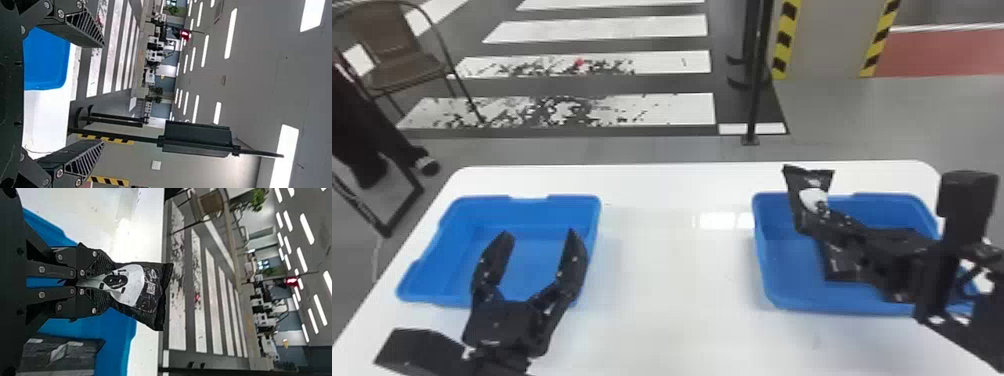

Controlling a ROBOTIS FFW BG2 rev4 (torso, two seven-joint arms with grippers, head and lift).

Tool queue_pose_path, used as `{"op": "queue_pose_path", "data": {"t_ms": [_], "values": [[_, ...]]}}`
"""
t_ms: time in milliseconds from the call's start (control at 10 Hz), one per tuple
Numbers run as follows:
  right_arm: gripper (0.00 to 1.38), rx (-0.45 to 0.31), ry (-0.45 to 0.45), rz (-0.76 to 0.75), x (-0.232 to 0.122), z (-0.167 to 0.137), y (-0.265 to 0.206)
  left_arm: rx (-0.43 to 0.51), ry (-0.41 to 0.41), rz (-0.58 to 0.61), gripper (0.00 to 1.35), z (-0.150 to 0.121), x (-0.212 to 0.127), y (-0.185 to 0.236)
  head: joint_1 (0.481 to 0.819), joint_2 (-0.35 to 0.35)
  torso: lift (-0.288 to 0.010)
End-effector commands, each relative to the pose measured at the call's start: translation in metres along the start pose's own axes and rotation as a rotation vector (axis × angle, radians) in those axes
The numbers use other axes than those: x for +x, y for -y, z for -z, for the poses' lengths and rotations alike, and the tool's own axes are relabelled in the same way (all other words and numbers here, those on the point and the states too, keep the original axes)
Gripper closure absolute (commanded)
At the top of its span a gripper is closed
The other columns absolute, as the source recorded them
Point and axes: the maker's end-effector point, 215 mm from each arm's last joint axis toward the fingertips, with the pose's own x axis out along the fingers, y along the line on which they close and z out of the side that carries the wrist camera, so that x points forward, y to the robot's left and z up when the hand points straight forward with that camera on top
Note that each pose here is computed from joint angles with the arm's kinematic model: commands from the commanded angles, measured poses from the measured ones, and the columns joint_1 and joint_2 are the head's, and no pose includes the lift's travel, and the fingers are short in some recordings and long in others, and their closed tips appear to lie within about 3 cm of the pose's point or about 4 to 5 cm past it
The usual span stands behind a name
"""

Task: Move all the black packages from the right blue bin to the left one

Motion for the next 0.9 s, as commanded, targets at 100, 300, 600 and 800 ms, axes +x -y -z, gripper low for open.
{"op": "queue_pose_path", "data": {"t_ms": [100, 300, 600, 800], "values": [[1.1, 0.066, 0.049, -0.236, 0.006, -0.016, -0.083, -0.308, -0.032, 0.046, 0.19, 0.007, 0.013, 0.033, 0.695, 0.094, -0.154], [1.1, 0.141, -0.003, -0.477, 0.016, 0.0, -0.169, -0.464, -0.095, 0.186, 0.19, 0.014, 0.023, 0.087, 0.695, 0.149, -0.154], [1.1, 0.145, -0.051, -0.542, 0.023, 0.019, -0.199, -0.472, -0.127, 0.276, 0.21, 0.015, 0.023, 0.121, 0.695, 0.175, -0.154], [1.1, 0.127, -0.061, -0.589, 0.025, 0.017, -0.221, -0.463, -0.157, 0.287, 0.22, 0.023, 0.022, 0.127, 0.695, 0.182, -0.154]]}}
